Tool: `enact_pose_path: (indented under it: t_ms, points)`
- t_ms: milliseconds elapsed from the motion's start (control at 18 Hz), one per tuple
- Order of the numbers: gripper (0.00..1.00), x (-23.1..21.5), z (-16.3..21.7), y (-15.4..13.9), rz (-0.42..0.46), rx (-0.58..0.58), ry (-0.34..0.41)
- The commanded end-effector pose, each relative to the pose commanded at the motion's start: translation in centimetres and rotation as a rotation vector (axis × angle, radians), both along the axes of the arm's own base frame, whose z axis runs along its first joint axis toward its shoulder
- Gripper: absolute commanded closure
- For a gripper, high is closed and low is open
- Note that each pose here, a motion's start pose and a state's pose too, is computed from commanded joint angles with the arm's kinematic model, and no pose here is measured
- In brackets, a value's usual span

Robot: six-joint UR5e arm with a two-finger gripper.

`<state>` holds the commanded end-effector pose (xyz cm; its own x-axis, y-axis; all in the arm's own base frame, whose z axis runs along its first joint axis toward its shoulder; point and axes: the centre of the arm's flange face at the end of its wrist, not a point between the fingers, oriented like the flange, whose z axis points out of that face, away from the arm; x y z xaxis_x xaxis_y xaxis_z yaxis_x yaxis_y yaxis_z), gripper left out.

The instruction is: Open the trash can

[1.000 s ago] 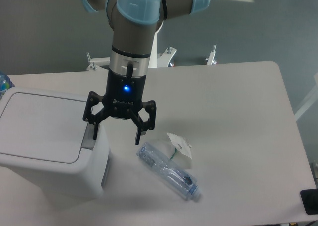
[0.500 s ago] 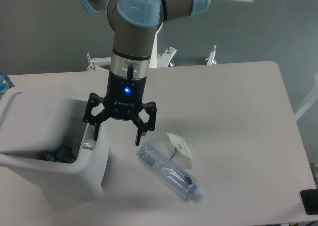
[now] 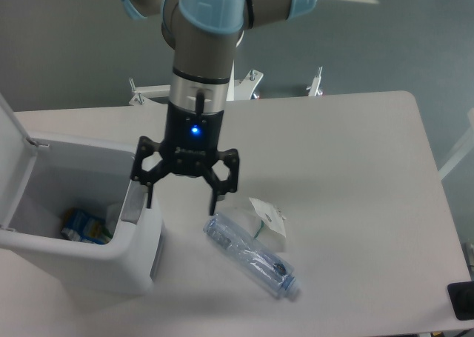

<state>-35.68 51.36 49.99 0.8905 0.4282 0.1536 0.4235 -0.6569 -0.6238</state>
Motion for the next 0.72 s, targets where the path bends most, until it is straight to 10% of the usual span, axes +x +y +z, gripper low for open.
enact_pose_path:
  t_ms: [722]
  points:
    - [0.00, -16.1, -12.0, -10.3, -0.118, -0.301, 0.154]
